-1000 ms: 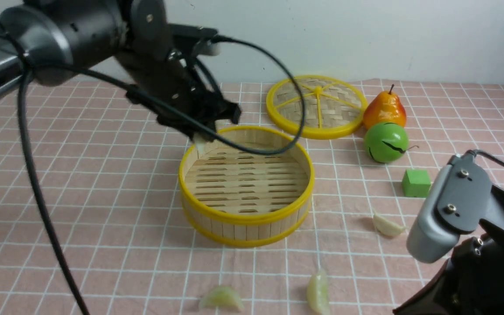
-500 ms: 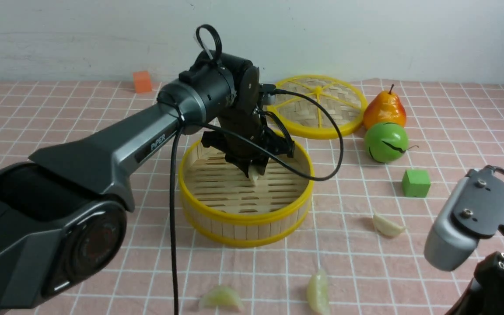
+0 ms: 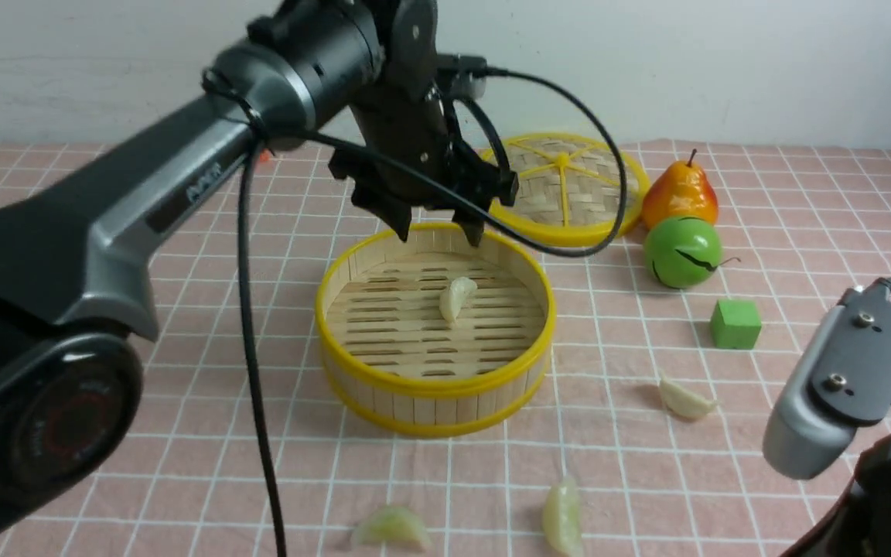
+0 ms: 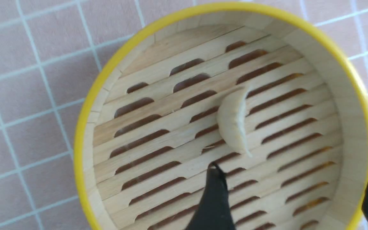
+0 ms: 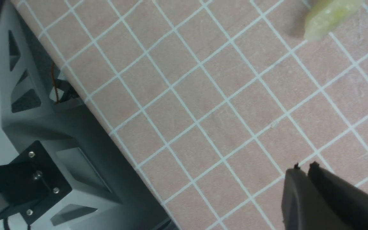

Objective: Put the dumplings into the steamer on the table with the pink tablecloth.
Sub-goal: 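Reach for and grasp a dumpling on the table with the left gripper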

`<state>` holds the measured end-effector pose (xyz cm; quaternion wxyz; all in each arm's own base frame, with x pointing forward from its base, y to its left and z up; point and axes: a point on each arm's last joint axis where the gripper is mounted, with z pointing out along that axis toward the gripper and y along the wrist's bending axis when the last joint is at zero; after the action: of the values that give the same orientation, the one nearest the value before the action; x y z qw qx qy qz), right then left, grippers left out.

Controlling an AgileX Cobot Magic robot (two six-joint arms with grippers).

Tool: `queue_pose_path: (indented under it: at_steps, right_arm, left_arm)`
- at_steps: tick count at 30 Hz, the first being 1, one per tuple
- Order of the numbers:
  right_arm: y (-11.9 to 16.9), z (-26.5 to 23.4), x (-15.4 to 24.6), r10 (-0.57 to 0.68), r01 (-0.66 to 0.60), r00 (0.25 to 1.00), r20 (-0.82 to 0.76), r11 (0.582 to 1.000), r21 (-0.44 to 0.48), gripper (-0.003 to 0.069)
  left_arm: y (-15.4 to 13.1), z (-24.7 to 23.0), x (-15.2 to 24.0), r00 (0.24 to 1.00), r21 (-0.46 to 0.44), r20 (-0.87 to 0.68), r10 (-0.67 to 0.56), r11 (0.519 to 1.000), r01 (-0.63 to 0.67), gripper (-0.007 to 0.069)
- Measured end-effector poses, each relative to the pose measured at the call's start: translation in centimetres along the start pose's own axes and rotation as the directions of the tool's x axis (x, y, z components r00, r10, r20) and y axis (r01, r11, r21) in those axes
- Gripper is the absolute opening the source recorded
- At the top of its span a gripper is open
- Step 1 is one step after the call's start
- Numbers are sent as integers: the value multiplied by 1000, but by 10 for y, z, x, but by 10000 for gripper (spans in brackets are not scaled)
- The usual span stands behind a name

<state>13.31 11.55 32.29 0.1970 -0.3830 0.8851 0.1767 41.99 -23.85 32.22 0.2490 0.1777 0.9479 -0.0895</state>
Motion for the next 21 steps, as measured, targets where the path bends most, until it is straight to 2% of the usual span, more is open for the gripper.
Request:
queue_pose_path:
  at_steps: [2,3,5,8,10,11,16,21]
  right_arm:
    - [0,-3,1,-9,8,1000,12,1000,14,42]
    - [0,-8,3,-25,23,999,33,999,39,43]
    - [0,-11,4,-32,30,998,46,998,49,44]
    - [3,-23,10,-55,47,994,94,996,76,50]
    - [6,-30,13,-64,54,990,123,995,84,52]
    - [6,-31,13,-65,54,990,126,995,84,52]
    - [13,-45,20,-78,62,977,199,994,88,54]
    - [15,-47,21,-72,58,975,209,996,73,59]
  left_arm:
    - [-4,-18,2,999,13,17,38,999,-38,564]
    - [-10,-41,10,995,41,18,100,994,-101,564]
    - [-13,-50,17,991,55,9,132,990,-133,563]
    - [-22,-68,50,967,88,-54,250,966,-244,557]
    - [-23,-63,80,941,112,-142,307,950,-293,555]
    - [-23,-62,82,938,115,-150,312,948,-297,555]
    - [-19,-28,159,830,182,-371,416,909,-374,554]
    - [-17,9,192,807,201,-347,477,879,-433,554]
